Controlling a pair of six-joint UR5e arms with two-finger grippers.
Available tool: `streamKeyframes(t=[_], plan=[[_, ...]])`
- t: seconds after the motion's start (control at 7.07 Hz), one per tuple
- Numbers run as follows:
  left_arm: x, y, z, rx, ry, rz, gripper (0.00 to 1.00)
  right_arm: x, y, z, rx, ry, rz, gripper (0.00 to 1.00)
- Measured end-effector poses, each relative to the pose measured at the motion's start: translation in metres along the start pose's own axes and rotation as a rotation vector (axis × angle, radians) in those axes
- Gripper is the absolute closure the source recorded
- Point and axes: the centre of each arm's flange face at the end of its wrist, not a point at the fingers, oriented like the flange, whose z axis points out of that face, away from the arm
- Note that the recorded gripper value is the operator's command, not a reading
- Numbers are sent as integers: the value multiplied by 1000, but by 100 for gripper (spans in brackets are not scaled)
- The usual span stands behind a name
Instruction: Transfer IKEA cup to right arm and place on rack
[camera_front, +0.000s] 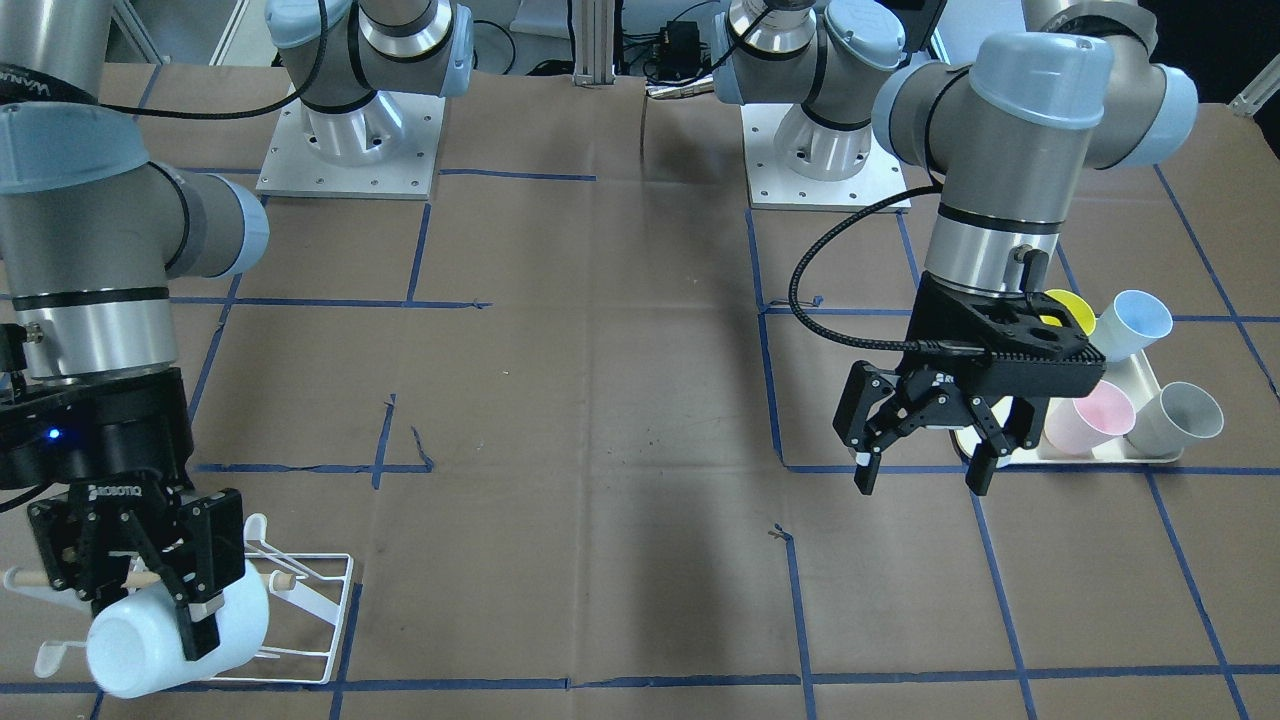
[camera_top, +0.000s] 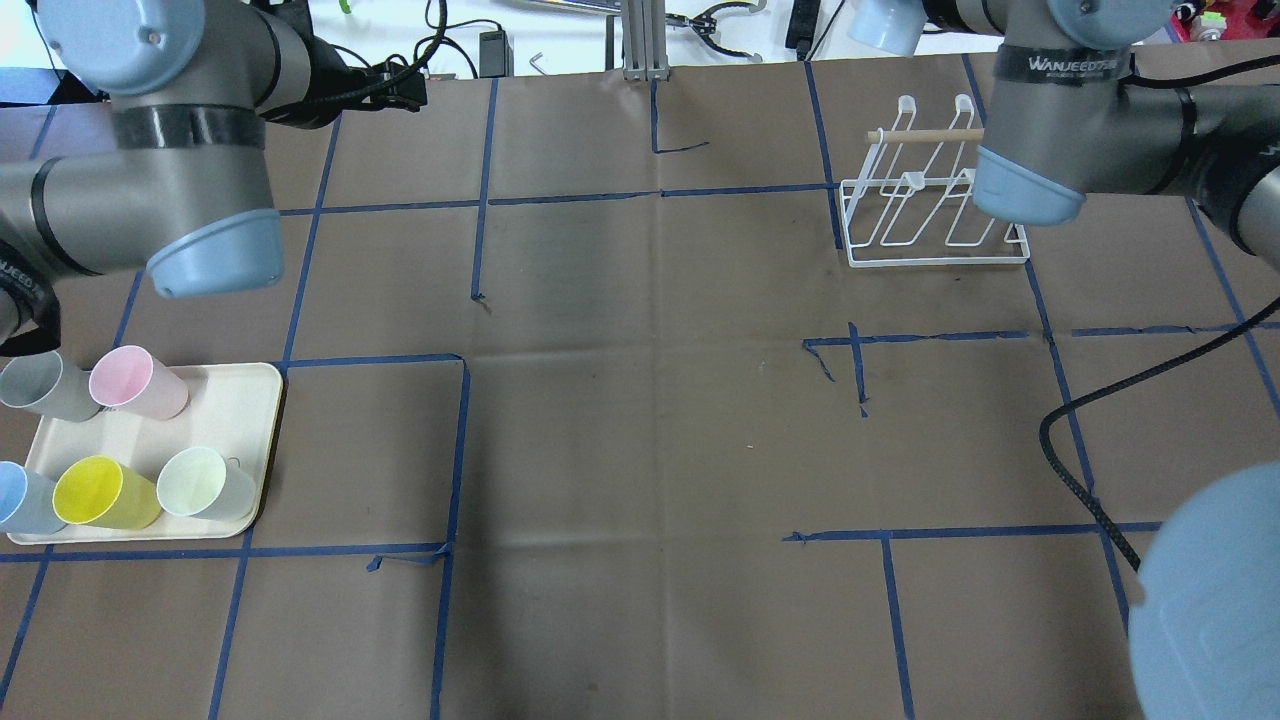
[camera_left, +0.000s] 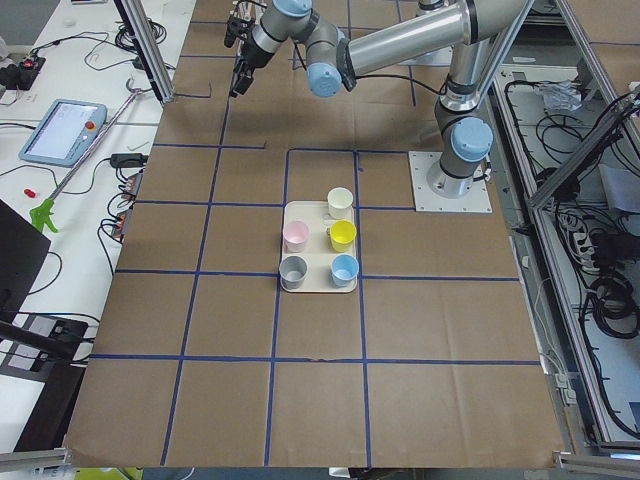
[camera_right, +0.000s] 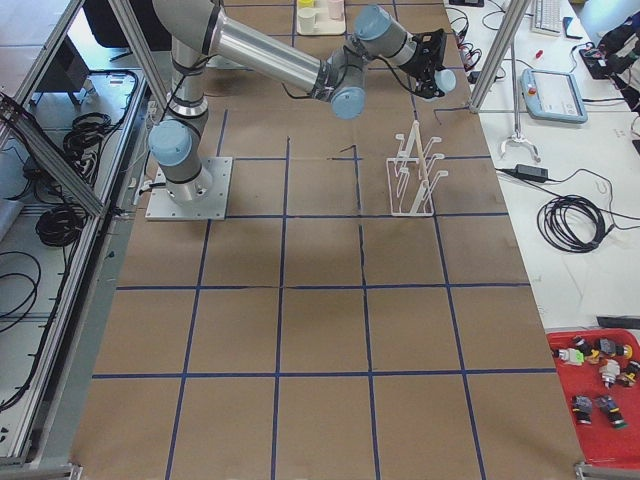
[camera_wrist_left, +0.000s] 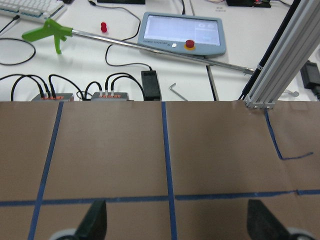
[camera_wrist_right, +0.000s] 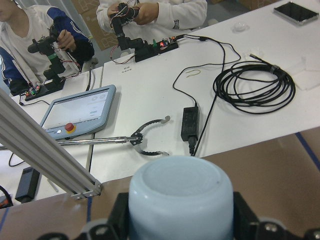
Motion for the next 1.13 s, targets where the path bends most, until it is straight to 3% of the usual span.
streamKeyframes(t=[0.28, 0.42, 0.71, 1.13], plan=[[7, 25, -33, -270, -33, -4, 0, 30, -1, 28, 52, 30, -182, 90], [5, 39, -49, -365, -33, -10, 0, 40, 9, 43, 56, 45, -216, 90], [6, 55, -81, -448, 9, -29, 0, 51, 34, 58, 30, 80, -230, 90], [-5, 59, -93, -474, 11, -45, 0, 47, 56, 53, 12, 129, -234, 89]])
